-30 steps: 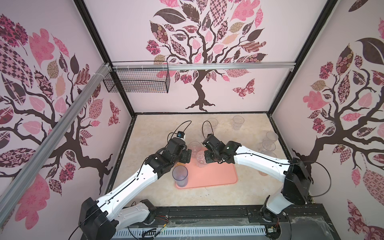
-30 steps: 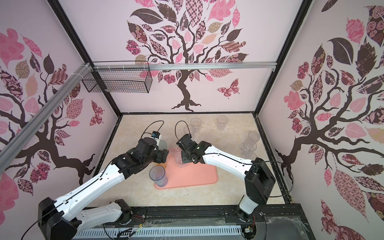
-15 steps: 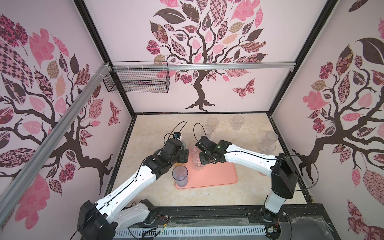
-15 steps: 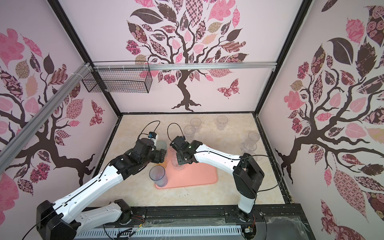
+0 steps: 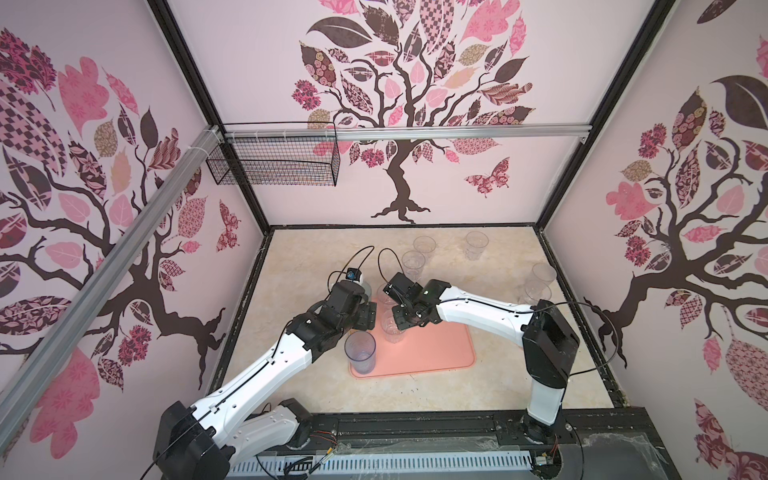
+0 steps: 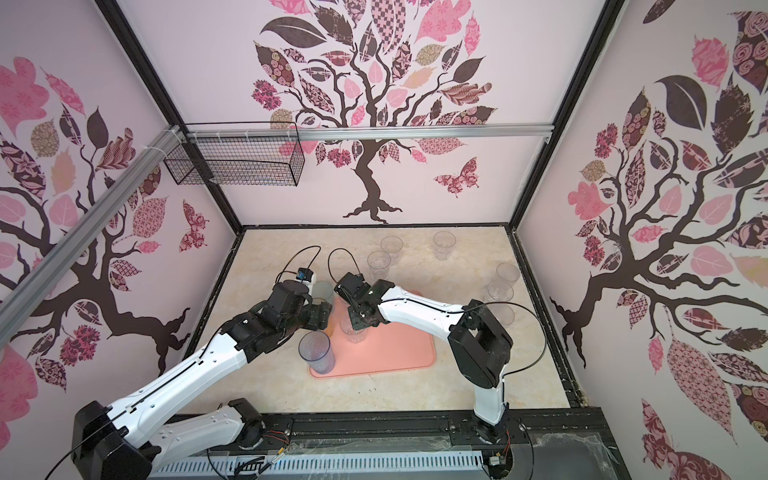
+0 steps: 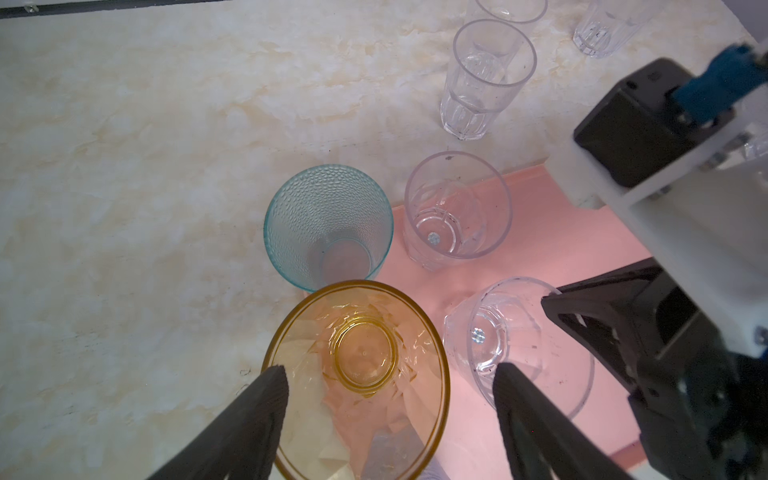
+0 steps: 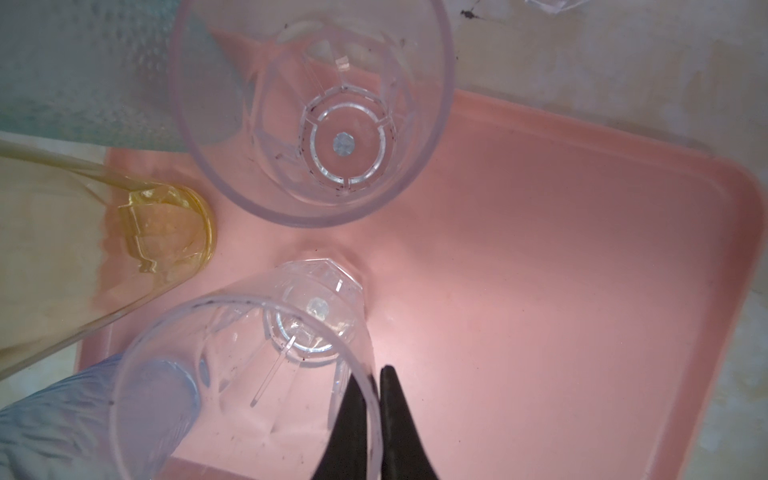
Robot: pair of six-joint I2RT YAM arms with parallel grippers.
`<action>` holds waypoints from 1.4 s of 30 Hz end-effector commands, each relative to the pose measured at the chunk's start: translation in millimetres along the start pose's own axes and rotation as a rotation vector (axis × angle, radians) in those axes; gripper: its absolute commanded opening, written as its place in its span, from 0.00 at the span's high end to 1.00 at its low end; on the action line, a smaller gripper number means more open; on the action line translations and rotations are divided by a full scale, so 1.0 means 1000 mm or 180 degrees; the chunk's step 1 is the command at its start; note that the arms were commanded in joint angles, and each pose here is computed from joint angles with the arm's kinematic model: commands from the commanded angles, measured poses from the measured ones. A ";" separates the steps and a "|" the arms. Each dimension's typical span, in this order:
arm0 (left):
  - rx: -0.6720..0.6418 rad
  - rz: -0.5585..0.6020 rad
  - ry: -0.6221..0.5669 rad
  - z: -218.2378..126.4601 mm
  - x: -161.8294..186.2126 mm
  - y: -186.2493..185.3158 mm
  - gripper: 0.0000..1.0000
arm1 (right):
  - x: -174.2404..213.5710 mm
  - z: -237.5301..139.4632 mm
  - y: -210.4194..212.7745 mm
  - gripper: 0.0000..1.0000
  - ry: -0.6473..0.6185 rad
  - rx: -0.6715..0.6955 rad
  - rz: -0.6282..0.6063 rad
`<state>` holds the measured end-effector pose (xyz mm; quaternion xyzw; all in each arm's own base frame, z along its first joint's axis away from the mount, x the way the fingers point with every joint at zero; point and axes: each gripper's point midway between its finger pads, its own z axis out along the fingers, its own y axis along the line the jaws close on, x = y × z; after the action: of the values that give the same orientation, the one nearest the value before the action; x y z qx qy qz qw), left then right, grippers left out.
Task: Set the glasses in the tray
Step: 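Open right gripper to release the clear cup on the tray, then move right gripper to the next clear cup on the table and grip it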
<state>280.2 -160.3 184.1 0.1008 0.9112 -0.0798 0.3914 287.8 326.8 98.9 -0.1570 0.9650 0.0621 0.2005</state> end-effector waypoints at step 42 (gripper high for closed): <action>0.0761 0.0212 -0.0707 -0.016 -0.084 -0.071 0.19 | -0.101 -0.092 -0.132 0.47 -0.0869 -0.0176 0.0865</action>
<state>294.5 -206.6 231.4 0.1531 0.8710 -0.1434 0.4443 378.5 226.2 230.1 -0.0281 0.9332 0.1508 0.3250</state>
